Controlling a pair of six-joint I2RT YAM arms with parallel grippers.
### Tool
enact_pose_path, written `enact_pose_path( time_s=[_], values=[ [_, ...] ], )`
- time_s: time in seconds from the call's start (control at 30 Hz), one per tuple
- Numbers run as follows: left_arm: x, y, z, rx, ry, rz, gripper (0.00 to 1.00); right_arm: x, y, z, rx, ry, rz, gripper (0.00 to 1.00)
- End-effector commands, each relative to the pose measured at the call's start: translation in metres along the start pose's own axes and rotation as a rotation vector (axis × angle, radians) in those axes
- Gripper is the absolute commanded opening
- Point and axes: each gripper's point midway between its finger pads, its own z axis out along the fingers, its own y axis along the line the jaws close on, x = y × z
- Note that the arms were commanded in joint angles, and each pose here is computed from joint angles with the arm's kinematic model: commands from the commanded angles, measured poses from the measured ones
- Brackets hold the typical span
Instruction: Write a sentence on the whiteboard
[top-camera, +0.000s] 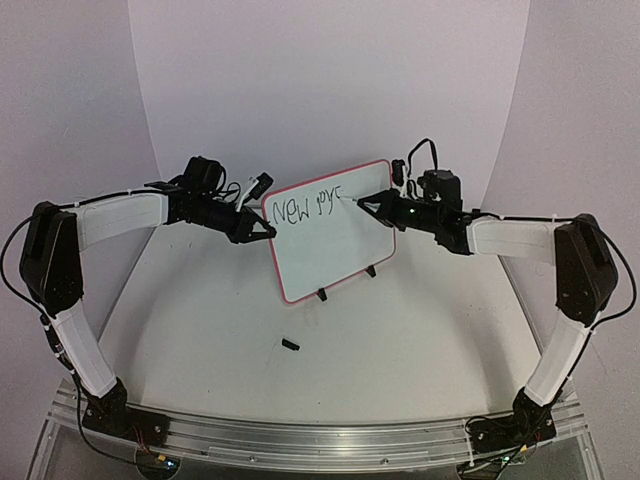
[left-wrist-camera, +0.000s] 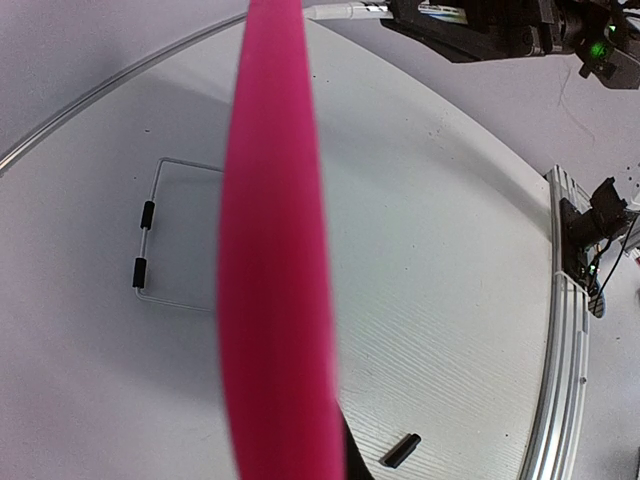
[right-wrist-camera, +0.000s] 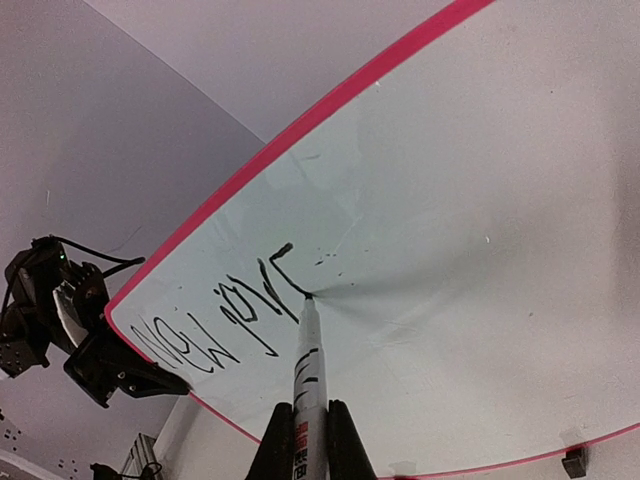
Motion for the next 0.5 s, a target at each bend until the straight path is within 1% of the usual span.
enact_pose_path(
  time_s=[0.0, 0.27, 0.47],
  values=[
    [0.024, -0.011, 0.008, 0.028, 0.096, -0.024, 0.0, -0.017, 0.009, -0.013, 0.018, -0.062, -0.041, 0.0],
    [0.023, -0.012, 0.008, 0.028, 0.096, -0.023, 0.0, -0.014, 0.007, -0.016, 0.034, -0.056, -0.046, 0.0],
    [0.024, -0.012, 0.009, 0.03, 0.096, -0.02, 0.0, -0.004, 0.01, -0.01, -0.006, -0.002, -0.041, 0.0]
  ],
)
